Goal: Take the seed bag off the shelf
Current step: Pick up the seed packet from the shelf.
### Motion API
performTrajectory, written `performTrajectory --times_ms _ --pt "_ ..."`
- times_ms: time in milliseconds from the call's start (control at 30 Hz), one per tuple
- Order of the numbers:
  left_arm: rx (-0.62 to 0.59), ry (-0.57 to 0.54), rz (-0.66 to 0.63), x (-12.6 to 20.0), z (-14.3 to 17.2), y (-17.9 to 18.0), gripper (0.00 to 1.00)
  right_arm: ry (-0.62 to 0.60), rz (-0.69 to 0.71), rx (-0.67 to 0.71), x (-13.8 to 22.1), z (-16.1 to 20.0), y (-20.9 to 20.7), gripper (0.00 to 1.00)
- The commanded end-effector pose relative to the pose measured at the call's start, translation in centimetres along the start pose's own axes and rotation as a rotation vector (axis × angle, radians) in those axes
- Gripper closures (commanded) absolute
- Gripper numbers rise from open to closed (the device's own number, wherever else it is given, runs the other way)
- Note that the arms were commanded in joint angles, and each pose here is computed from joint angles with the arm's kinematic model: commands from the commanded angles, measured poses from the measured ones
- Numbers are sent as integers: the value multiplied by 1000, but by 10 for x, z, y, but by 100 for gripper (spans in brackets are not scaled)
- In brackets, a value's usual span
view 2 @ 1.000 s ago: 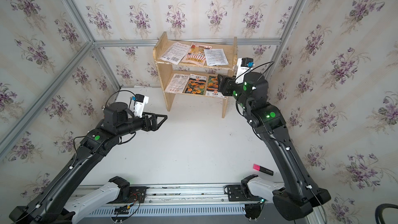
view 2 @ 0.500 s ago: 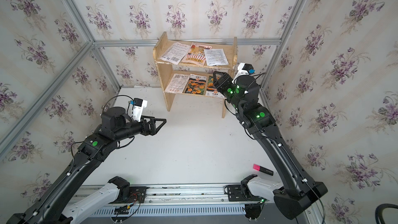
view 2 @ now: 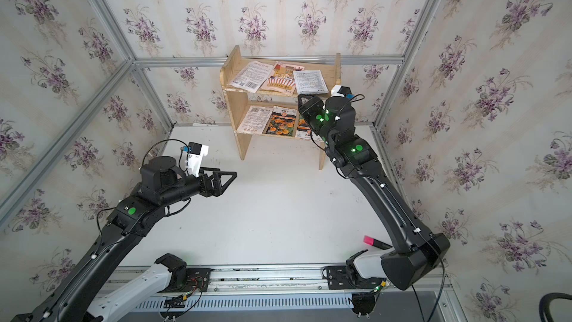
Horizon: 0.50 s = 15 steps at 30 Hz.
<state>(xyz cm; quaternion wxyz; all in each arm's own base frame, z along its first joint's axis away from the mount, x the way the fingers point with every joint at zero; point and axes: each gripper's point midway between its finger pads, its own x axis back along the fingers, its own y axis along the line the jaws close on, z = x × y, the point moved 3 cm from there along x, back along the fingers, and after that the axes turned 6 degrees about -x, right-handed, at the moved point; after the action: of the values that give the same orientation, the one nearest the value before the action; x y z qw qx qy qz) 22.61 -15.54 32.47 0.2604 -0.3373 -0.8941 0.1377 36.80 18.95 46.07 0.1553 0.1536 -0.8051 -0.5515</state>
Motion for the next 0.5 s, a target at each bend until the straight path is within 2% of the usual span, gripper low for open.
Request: performTrajectory --times_ms 0,467 --pt "-8 -17 -13 3 -3 0 0 -29 -38 -31 -5 -5 9 57" --pt "-9 -15 -51 4 -1 6 0 -49 -7 -61 -24 -5 -1 62"
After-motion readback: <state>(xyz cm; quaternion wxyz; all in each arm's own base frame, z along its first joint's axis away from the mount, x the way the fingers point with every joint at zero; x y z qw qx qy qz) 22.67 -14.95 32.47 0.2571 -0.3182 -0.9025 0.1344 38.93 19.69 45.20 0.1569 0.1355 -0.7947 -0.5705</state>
